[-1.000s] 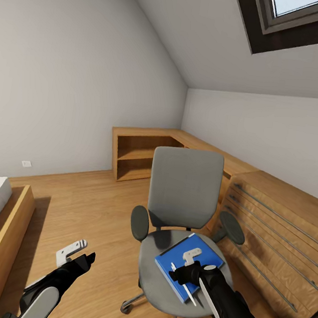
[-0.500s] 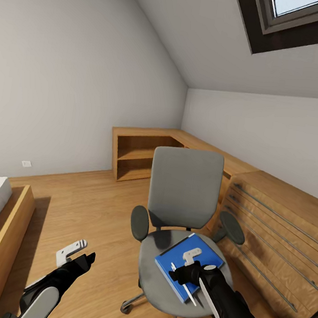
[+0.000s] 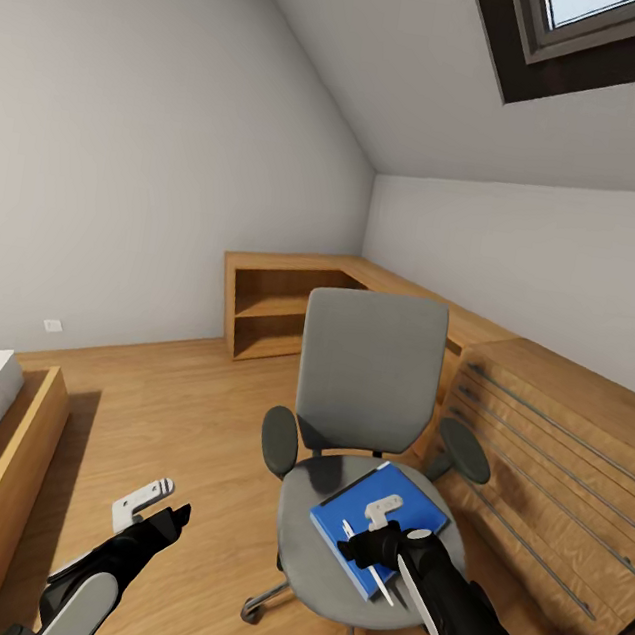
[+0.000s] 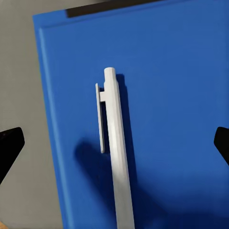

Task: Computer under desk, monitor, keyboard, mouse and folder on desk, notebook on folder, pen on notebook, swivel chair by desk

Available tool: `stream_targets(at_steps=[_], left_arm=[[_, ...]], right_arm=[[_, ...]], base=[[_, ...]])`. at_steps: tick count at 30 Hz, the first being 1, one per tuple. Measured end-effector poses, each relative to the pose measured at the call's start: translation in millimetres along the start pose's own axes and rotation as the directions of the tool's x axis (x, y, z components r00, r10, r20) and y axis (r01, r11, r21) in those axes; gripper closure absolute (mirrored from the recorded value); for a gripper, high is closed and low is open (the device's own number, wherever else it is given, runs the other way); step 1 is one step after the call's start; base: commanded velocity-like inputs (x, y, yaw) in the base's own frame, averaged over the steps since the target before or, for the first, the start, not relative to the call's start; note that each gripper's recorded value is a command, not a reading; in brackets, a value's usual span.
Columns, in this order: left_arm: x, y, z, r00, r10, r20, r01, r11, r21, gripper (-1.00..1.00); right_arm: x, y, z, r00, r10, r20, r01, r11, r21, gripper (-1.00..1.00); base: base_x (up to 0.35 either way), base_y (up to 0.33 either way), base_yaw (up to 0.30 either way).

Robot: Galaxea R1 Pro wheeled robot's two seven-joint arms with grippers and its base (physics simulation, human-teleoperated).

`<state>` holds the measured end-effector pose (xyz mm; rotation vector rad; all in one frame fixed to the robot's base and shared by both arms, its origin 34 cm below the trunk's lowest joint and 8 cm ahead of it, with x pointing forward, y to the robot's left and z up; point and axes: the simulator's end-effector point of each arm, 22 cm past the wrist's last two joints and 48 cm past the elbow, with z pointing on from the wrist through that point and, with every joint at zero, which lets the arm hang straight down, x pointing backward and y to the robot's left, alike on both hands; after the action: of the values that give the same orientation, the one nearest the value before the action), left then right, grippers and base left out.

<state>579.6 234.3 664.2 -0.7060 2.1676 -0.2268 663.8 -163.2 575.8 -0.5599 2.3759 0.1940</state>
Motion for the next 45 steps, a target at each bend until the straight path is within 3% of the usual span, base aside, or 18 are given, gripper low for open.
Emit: stream_targets(at_steps=[45], left_arm=[[17,7,10.1,1.0,0.005,-0.003,-0.005,1.0,0.003,-1.0]], right_arm=[[16,2,13.4,1.0,-0.002,0.0,0.002,1.0,-0.002,-1.0]], base=[[0.0,0.0,0.0]])
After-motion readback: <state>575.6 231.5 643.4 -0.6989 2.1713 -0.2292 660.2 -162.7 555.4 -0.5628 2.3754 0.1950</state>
